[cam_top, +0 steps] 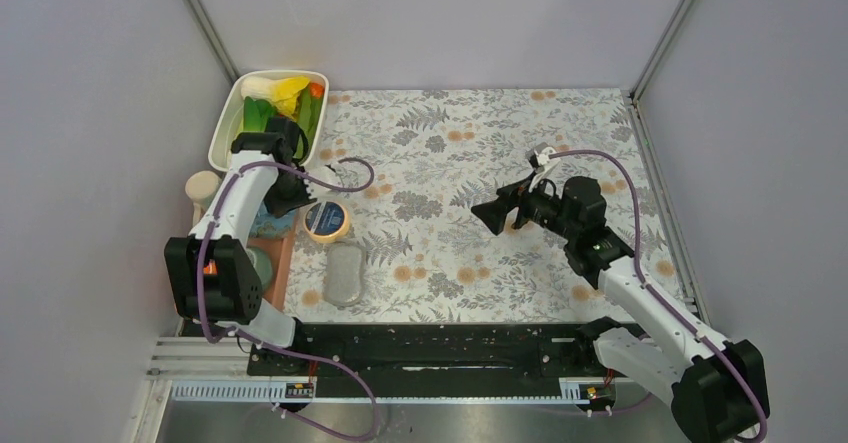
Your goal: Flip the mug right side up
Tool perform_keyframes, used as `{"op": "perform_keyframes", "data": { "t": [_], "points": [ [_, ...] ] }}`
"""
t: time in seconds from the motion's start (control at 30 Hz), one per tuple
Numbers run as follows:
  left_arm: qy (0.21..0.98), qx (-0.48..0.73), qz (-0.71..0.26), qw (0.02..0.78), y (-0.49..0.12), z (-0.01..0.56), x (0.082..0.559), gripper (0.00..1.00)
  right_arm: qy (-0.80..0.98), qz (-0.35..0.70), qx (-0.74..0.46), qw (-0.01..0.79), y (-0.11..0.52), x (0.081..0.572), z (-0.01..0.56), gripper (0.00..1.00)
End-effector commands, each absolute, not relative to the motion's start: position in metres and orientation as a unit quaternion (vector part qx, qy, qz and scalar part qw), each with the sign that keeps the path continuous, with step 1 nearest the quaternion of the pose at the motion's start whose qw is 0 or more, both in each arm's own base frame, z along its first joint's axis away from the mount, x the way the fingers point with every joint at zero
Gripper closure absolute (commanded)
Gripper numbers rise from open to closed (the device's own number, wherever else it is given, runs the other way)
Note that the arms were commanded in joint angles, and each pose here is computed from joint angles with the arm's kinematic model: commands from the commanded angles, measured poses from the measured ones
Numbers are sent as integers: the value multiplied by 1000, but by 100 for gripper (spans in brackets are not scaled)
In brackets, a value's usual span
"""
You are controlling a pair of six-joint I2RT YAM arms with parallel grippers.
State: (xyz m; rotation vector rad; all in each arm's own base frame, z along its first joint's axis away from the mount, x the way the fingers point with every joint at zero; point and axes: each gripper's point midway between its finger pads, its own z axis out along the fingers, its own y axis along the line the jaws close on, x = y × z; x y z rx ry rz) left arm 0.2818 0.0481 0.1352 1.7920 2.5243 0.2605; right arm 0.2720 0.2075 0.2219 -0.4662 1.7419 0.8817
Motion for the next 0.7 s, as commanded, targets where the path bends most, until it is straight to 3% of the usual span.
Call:
{"op": "perform_keyframes", "data": {
  "t": [0.0, 0.37, 0.67],
  "points": [
    [846, 504, 100, 147, 38, 182, 306, 100, 721, 399, -185, 536, 227, 274, 245, 1],
    [891, 383, 67, 235, 39, 202, 323, 100, 724, 441, -222, 482, 285, 268, 250, 3],
    [895, 361, 58, 257, 40, 197, 318, 100, 719, 458, -236, 466, 305, 267, 252, 3]
  ]
}}
